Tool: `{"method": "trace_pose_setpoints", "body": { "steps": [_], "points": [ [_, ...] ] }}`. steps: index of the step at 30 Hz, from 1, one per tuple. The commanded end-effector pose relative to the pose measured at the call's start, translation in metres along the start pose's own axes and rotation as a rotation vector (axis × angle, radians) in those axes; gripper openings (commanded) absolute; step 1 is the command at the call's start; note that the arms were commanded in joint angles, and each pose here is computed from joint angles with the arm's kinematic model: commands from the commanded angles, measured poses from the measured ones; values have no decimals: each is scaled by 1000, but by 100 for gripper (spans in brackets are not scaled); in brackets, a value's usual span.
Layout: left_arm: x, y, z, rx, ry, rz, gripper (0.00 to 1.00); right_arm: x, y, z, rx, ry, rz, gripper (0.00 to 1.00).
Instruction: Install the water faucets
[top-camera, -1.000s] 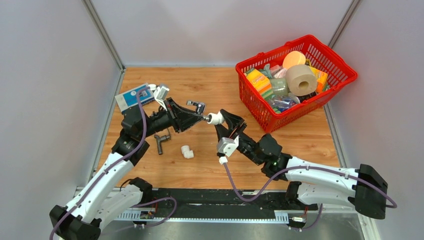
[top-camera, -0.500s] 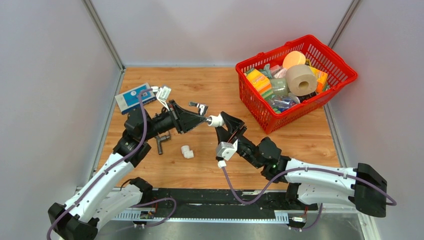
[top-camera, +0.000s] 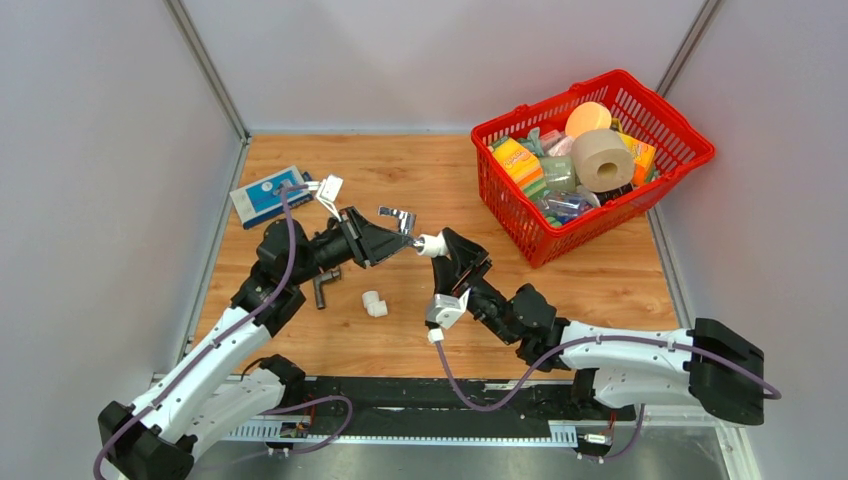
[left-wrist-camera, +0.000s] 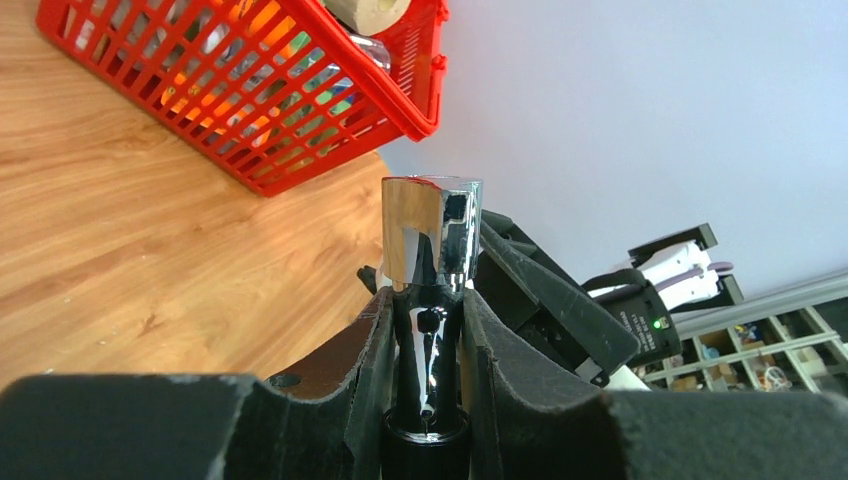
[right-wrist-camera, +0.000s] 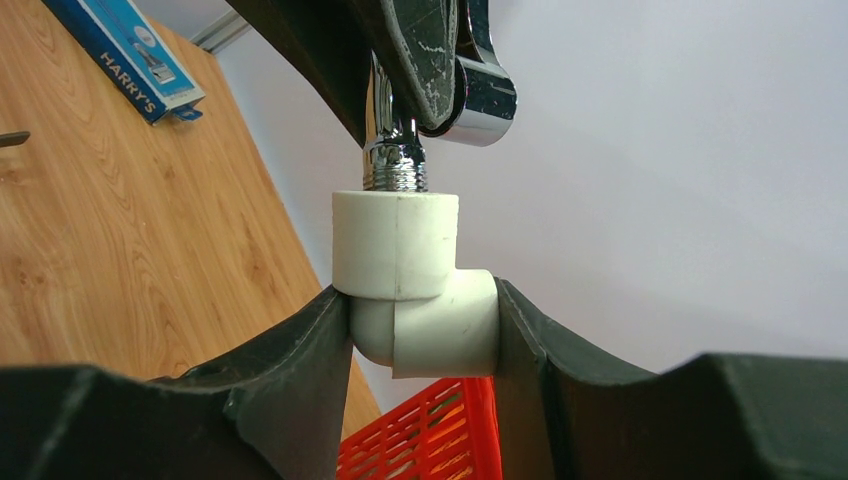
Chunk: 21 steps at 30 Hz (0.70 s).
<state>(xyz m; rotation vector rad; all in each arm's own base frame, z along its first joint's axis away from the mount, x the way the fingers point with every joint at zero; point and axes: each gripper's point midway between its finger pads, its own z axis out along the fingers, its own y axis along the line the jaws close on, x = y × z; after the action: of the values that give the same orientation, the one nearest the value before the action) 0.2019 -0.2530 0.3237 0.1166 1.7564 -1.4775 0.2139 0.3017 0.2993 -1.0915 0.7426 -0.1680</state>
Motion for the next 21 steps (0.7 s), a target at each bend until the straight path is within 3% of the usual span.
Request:
{"method": "trace_pose_setpoints", "body": {
  "steps": [1,6,13,21],
  "points": [
    [-10,-8,2,19,-72,-58,0,-17,-28,-2,139,-55,-9,0],
    [-4,1,3,-5,-59,-46,0,-19,-21,0,120,-47,-46,0],
    [-1,11,-1,-97,6,91,0,-19,-12,2,84,-23,-80,0],
    [1,-2,-1,8,-15,123,0,-35,-13,4,13,-74,31,0]
  ]
}}
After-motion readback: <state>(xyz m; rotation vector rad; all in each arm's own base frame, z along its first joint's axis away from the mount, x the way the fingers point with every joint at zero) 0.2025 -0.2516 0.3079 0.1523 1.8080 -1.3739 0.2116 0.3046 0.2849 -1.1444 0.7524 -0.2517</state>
